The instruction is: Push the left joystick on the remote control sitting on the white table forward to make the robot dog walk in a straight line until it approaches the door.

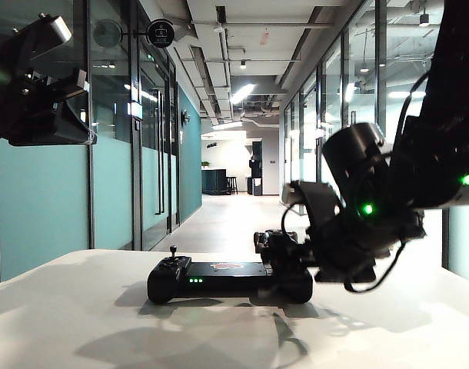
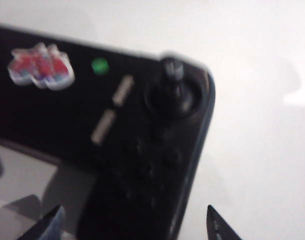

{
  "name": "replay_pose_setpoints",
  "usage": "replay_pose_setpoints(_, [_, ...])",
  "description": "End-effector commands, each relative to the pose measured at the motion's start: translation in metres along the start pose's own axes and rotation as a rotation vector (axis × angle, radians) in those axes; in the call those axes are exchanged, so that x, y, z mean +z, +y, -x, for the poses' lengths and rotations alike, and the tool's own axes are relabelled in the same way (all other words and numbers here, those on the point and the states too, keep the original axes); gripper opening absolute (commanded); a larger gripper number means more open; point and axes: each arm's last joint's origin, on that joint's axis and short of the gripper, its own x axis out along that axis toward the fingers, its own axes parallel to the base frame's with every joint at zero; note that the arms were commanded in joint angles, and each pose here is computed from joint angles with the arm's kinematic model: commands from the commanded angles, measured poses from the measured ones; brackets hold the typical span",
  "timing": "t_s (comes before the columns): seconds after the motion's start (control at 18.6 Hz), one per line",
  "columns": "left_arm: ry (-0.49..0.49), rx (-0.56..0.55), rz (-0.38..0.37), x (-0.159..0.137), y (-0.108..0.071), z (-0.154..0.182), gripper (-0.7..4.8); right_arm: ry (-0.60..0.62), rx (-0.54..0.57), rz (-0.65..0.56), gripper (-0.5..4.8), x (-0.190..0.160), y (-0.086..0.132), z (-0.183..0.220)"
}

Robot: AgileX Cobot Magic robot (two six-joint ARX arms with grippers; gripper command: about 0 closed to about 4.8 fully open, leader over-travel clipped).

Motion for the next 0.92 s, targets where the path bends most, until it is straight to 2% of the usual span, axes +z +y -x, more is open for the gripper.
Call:
replay_pose_setpoints(0.05, [-0.021, -0.007, -0.010, 0.003, 0.000, 0.000, -0.05, -0.021, -0.001, -0.025, 3.59, 0.003, 0.001, -0.001])
replay_pose_setpoints(0.49, [-0.020, -0.009, -0.010, 0.003, 0.000, 0.000, -0.05, -0.019, 0.001, -0.026, 3.58, 0.006, 0.001, -0.012])
replay_pose_setpoints(0.65, [-0.020, -0.009, -0.010, 0.003, 0.000, 0.000, -0.05, 0.005, -0.002, -0.032, 3.14, -0.001, 0.001, -0.015])
replay_pose_setpoints(0.92, [-0.020, -0.009, -0.010, 0.003, 0.000, 0.000, -0.05, -0.026, -0.022, -0.033, 3.15, 0.008, 0.001, -0.019])
